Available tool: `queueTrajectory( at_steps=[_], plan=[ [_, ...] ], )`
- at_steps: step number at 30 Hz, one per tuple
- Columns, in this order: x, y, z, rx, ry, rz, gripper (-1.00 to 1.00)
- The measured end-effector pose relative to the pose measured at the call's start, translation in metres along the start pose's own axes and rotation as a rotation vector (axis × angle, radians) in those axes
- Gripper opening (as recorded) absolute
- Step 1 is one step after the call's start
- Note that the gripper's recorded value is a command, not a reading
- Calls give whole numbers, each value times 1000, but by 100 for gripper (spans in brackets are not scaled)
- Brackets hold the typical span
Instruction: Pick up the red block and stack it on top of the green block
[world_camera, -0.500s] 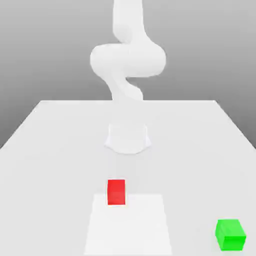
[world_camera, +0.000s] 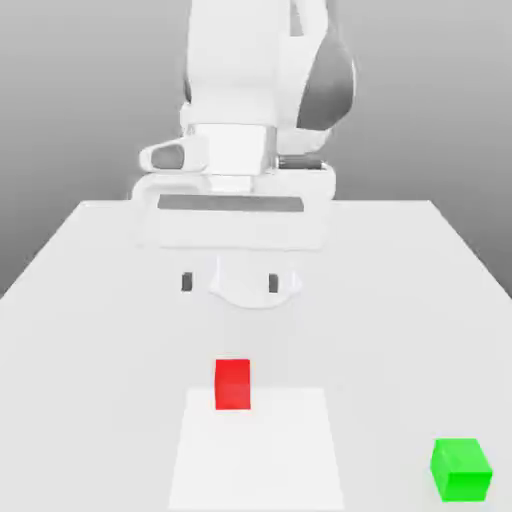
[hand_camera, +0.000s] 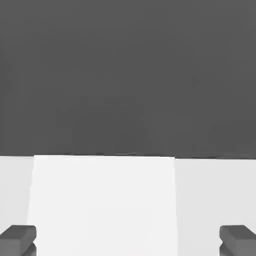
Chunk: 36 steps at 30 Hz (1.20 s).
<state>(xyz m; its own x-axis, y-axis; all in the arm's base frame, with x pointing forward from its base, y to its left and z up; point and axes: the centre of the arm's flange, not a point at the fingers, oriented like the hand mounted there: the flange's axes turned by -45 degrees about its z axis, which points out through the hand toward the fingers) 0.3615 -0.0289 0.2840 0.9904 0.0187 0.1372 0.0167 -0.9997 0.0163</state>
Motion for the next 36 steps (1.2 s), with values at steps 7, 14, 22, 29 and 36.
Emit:
queueTrajectory(
  at_steps=[7,14,22,29,36],
  plan=[
    [-54,1,114,15,-135,-3,0],
    [-59,0,130,16,-137,-4,-100],
    [-52,1,90,16,-138,-3,-100],
    [-1,-51,64,39,-135,-236,-100],
    [62,-163,55,69,-129,-618,-100]
  ],
)
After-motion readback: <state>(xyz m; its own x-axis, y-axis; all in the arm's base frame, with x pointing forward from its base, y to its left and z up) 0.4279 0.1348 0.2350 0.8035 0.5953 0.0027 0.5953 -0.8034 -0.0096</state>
